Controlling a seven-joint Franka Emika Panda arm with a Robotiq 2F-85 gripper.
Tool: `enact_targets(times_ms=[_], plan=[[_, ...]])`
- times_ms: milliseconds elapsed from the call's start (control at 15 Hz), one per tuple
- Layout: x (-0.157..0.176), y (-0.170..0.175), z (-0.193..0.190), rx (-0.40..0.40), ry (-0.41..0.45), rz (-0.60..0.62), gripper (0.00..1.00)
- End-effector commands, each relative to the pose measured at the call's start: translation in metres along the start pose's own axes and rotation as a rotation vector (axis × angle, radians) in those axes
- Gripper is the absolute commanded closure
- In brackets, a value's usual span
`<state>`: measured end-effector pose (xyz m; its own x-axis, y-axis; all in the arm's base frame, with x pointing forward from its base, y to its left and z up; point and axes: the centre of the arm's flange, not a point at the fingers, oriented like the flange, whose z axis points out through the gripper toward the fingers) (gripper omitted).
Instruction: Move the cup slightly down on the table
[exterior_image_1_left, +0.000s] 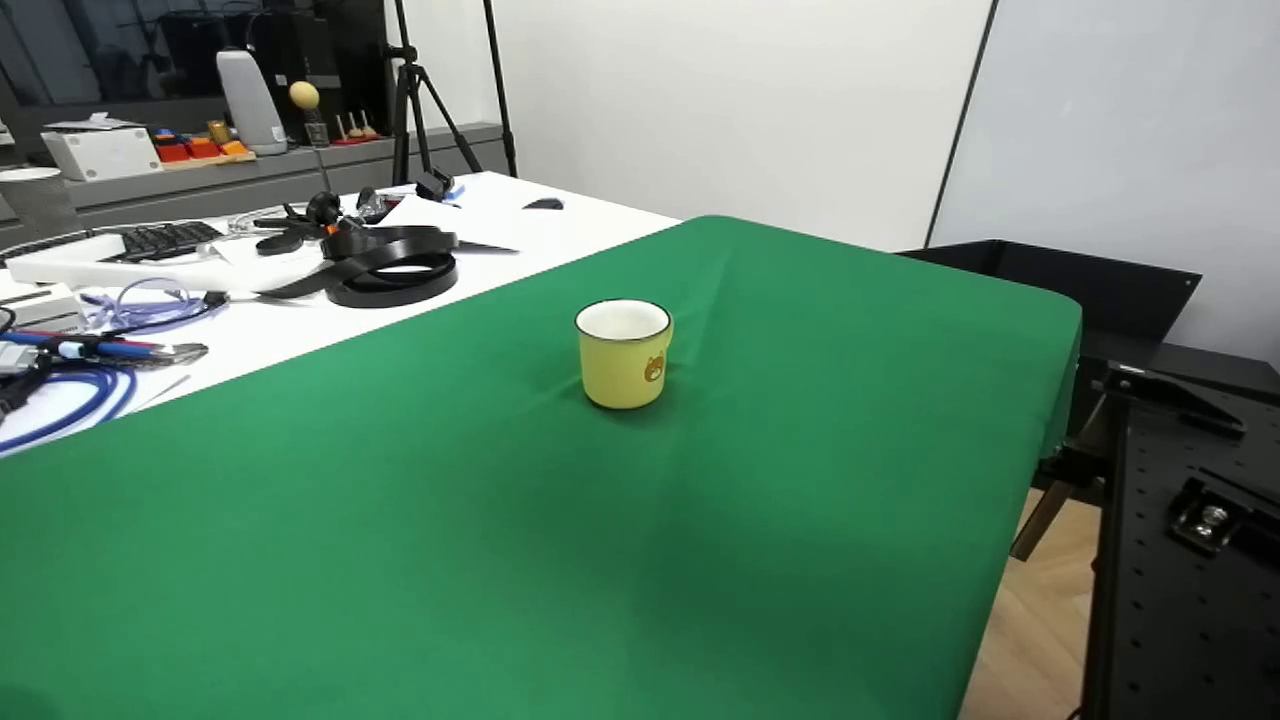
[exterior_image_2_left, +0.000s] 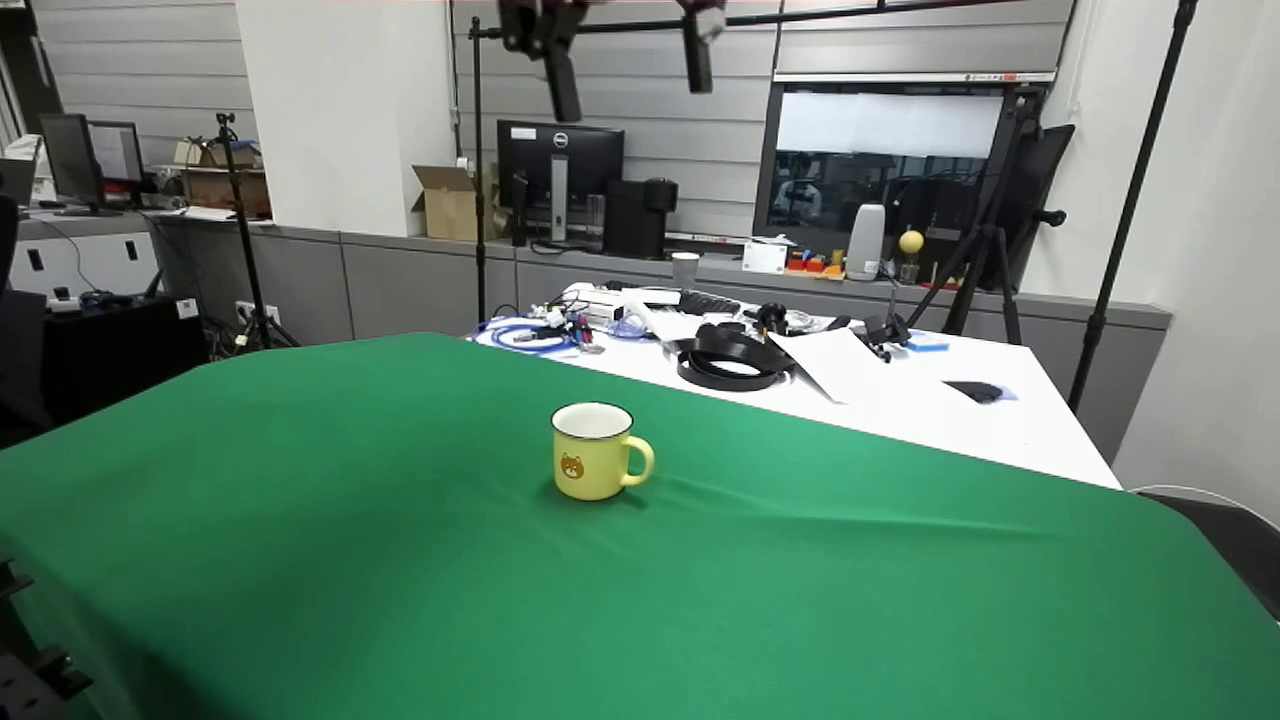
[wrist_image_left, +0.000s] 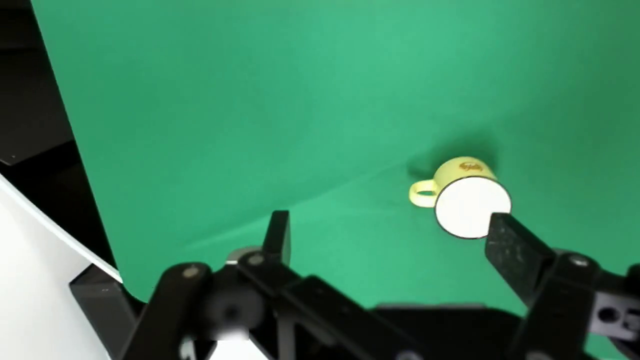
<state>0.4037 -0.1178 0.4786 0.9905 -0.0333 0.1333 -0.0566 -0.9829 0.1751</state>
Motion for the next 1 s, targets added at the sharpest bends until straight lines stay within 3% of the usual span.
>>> enact_targets(times_ms=[0, 133, 200, 533, 933], plan=[[0.032, 0.003, 0.022, -0.03, 0.08, 0.151, 0.0], [0.047, -0.003, 0.035, -0.031, 0.069, 0.143, 0.0], [0.026, 0.003, 0.028, -0.008, 0.074, 0.104, 0.0], [0.038, -0.007, 0.039, -0.012, 0.058, 0.105, 0.0], [0.1, -0.012, 0.104, -0.001, 0.016, 0.073, 0.0]])
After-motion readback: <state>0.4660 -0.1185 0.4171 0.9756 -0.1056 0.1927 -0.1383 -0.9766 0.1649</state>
